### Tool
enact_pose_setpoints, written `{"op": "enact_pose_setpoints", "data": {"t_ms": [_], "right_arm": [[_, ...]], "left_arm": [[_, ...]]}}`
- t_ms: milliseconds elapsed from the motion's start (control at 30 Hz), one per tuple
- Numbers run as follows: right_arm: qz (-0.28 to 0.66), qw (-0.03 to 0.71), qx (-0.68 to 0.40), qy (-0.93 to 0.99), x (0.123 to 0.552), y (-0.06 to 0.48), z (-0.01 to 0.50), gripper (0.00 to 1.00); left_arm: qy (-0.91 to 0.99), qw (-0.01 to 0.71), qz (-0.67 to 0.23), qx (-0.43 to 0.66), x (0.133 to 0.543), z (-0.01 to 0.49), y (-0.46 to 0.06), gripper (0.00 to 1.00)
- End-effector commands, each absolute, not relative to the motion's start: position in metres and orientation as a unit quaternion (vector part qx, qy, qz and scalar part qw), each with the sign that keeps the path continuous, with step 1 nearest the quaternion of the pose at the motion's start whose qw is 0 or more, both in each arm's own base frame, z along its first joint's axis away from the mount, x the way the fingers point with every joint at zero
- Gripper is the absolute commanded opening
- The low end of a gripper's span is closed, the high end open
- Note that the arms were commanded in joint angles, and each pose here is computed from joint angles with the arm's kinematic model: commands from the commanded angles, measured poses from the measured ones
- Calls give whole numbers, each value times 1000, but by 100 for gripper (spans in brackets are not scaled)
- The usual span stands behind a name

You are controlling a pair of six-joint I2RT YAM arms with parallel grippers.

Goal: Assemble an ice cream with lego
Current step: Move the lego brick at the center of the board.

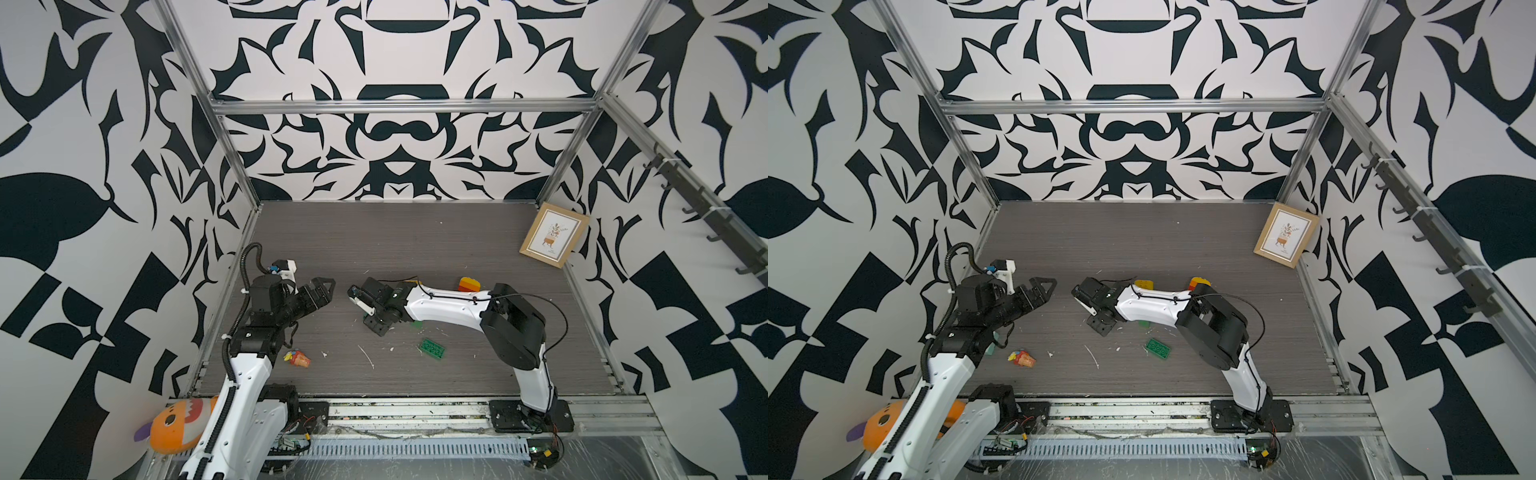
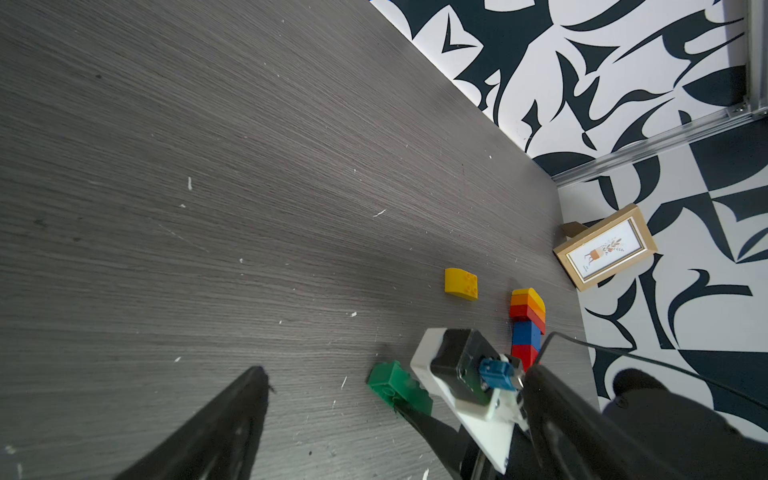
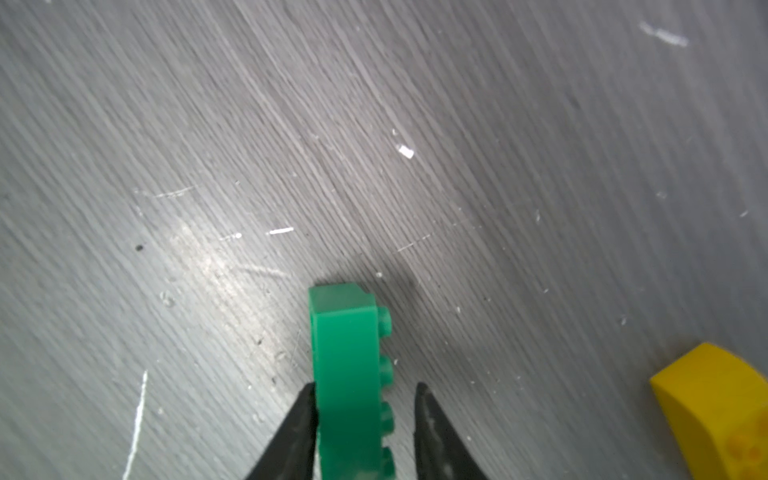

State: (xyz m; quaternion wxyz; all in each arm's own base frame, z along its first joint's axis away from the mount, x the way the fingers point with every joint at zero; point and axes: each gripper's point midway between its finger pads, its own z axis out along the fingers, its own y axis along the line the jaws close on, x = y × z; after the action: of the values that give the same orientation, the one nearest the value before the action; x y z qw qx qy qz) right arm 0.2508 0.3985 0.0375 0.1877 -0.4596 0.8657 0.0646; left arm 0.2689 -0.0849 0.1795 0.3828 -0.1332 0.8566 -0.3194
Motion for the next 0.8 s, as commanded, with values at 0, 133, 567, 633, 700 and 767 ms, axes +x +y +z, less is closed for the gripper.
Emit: {"op": "enact_pose_setpoints", "data": {"t_ms": [0,133,567,633,700,767], "right_arm": [[73,186,-461,865,253,405,45,35],[75,183,-462,864,253,407,44,30],[-242,286,-393,840,343,340,83,4],[-259,293,-386,835,352,340,84,4],[-262,302,-381,833,358,346,85,4],[-273,304,-380,830,363,348,83,4]], "left_arm": [[852,388,-327,-130,267,189,-86,99],[851,394,-323,-130,265,190,-84,99],[848,403,-320,-130,262,193,-82,99],[846,400,-327,-132,261,192,-84,99],[844,399,-331,-135,261,190,-85,99],[843,398,-334,-136,261,189,-86,99]]}}
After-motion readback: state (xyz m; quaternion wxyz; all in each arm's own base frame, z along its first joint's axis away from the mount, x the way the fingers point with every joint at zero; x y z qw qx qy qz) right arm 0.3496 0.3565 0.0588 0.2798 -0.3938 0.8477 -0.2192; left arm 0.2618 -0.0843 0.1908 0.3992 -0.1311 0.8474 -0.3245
